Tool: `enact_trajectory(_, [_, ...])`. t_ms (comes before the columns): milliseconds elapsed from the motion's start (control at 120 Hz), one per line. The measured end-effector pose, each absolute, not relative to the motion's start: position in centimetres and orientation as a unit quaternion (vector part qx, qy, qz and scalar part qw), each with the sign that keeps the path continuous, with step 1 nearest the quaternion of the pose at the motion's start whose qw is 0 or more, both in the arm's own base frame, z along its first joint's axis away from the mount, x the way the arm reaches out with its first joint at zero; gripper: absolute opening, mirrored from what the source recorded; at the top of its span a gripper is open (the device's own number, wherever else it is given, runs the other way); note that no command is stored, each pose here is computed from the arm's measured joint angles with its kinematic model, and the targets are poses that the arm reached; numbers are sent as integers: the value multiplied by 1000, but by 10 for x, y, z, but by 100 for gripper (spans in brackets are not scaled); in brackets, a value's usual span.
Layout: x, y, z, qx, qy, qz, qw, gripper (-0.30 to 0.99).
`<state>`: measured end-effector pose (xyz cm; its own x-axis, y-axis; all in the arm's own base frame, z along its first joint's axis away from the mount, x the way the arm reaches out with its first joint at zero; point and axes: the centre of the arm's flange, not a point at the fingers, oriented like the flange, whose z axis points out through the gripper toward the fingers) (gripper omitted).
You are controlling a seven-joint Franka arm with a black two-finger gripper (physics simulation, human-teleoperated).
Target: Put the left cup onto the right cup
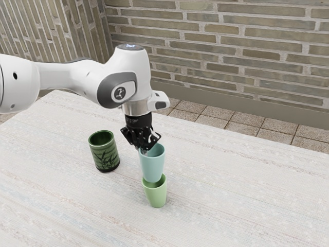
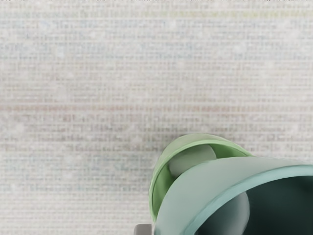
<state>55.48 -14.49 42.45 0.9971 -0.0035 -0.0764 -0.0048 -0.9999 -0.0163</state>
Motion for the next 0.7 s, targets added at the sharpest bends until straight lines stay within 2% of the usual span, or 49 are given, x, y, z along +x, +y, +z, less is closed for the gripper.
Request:
enact_trajectory(400, [551,-145,409,-999,-10,43,8,-9])
enact_trajectory(592, [551,-151,408,-999,-8,41,5,30])
enact_trajectory(700, [559,-146,427,-1000,-13,25,3,46])
